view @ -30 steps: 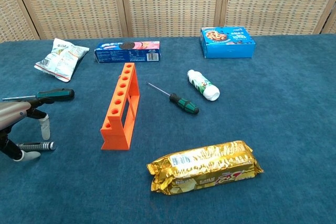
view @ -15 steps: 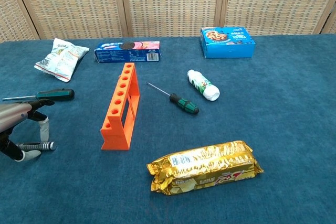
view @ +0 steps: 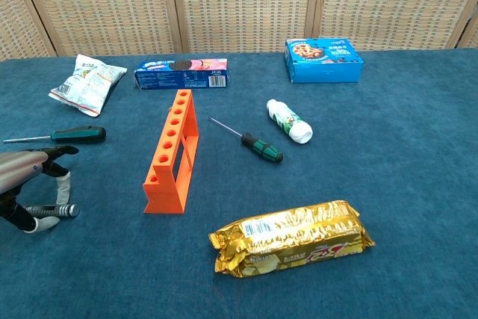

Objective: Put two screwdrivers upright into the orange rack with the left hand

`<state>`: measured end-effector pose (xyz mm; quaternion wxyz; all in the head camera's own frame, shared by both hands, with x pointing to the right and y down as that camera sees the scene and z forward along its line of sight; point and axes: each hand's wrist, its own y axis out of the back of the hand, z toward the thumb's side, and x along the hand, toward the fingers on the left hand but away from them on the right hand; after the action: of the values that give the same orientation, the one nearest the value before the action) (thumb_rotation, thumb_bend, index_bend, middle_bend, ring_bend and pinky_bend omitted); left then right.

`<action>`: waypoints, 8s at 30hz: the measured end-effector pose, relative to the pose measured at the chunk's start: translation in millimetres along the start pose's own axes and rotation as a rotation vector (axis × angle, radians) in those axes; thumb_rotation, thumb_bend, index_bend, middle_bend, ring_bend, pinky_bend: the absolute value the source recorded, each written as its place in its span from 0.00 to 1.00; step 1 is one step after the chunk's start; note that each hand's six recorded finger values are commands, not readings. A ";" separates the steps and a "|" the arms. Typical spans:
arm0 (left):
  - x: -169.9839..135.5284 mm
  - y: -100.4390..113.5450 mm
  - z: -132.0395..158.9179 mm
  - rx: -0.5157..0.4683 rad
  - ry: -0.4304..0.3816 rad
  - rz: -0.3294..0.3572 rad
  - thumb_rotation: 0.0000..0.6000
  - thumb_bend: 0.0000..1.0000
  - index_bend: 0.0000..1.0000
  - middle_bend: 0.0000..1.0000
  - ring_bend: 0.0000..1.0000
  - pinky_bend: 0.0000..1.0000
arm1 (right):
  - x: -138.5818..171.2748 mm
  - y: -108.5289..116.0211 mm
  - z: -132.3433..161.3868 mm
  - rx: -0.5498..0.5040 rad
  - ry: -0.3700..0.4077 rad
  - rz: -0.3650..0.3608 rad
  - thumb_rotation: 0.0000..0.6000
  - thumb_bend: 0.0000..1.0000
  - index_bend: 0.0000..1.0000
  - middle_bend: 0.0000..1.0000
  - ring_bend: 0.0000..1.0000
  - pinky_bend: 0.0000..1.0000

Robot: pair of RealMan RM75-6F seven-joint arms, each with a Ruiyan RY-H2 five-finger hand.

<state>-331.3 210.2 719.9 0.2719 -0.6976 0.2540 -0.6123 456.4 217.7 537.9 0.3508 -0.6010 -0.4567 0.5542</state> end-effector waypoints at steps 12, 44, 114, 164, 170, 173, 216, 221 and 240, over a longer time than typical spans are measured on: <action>-10.8 28.0 5.2 -0.106 -0.044 0.073 1.00 0.38 0.65 0.00 0.00 0.00 | 0.3 0.1 0.3 -0.002 -0.001 0.000 1.00 0.00 0.00 0.00 0.00 0.00; -27.2 139.5 113.7 -1.226 -0.608 0.061 1.00 0.39 0.67 0.00 0.00 0.00 | -1.4 0.6 -2.1 -0.002 -0.014 -0.004 1.00 0.00 0.00 0.00 0.00 0.00; -6.7 110.5 133.3 -1.242 -0.582 -0.038 1.00 0.39 0.68 0.00 0.00 0.00 | -1.7 3.3 -8.3 -0.017 -0.027 -0.001 1.00 0.00 0.00 0.00 0.00 0.00; 3.7 61.7 122.1 -1.010 -0.482 -0.027 1.00 0.28 0.53 0.00 0.00 0.00 | -1.7 3.5 -10.6 -0.025 -0.029 0.003 1.00 0.00 0.00 0.00 0.00 0.00; 2.0 62.2 122.5 -0.983 -0.487 -0.024 1.00 0.23 0.39 0.00 0.00 0.00 | -1.8 3.5 -10.4 -0.026 -0.029 0.002 1.00 0.00 0.00 0.00 0.00 0.00; 0.5 64.0 122.5 -0.982 -0.490 -0.017 1.00 0.23 0.35 0.00 0.00 0.00 | -1.8 3.6 -10.2 -0.025 -0.028 0.002 1.00 0.00 0.00 0.00 0.00 0.00; -51.1 159.4 152.9 -0.090 -0.674 0.100 1.00 1.00 0.45 0.00 0.00 0.00 | -0.8 0.8 -9.0 -0.014 -0.030 0.006 1.00 0.00 0.00 0.00 0.00 0.00; -47.9 154.5 158.6 -0.019 -0.668 0.111 1.00 1.00 0.45 0.00 0.00 0.00 | -1.3 0.9 -9.3 -0.016 -0.030 0.008 1.00 0.00 0.00 0.00 0.00 0.00; -33.3 127.9 161.9 0.063 -0.608 0.091 1.00 1.00 0.50 0.00 0.00 0.00 | -1.6 1.1 -9.9 -0.018 -0.030 0.010 1.00 0.00 0.00 0.00 0.00 0.00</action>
<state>-177.4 151.7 591.2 0.3840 -0.8280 0.1728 -0.3703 466.4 216.7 538.7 0.3355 -0.5980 -0.4638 0.5609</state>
